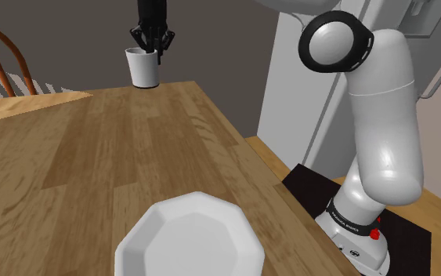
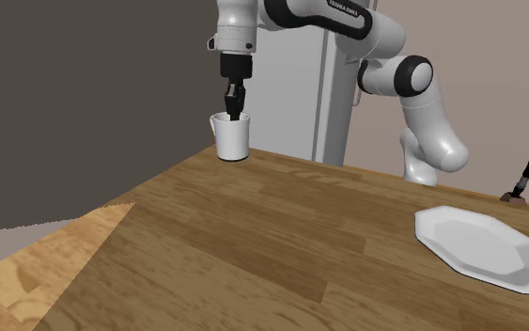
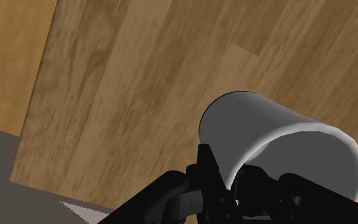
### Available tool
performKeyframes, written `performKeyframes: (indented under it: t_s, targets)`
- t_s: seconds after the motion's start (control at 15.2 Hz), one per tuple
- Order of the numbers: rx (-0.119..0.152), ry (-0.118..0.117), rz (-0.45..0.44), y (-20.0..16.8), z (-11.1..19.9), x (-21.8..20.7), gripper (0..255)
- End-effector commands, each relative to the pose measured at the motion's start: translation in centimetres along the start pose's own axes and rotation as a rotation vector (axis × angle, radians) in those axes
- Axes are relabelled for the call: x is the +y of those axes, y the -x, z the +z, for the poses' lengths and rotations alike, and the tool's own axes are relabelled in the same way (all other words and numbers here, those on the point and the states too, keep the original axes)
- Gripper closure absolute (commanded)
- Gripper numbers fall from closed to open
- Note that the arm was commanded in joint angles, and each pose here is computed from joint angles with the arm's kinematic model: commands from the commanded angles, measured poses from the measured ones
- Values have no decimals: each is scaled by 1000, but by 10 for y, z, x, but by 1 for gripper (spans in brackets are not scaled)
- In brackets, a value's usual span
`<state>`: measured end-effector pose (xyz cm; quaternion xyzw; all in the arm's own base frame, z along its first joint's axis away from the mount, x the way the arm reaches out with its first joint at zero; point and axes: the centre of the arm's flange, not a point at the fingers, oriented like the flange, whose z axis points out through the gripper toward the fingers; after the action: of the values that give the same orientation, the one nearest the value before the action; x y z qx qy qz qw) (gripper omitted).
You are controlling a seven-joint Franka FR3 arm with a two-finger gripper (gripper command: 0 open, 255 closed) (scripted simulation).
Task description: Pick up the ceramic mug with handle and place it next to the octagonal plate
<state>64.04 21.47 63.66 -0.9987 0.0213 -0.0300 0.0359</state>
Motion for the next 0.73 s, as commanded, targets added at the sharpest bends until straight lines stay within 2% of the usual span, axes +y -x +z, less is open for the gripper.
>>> performKeyframes:
  t_s: [0.0, 0.07, 0.66]
  targets:
    - [0, 0, 1, 0, -10, -1, 255]
    - [0, 0, 1, -1, -15, -2, 255]
    - [0, 0, 1, 99, -16, -67, 255]
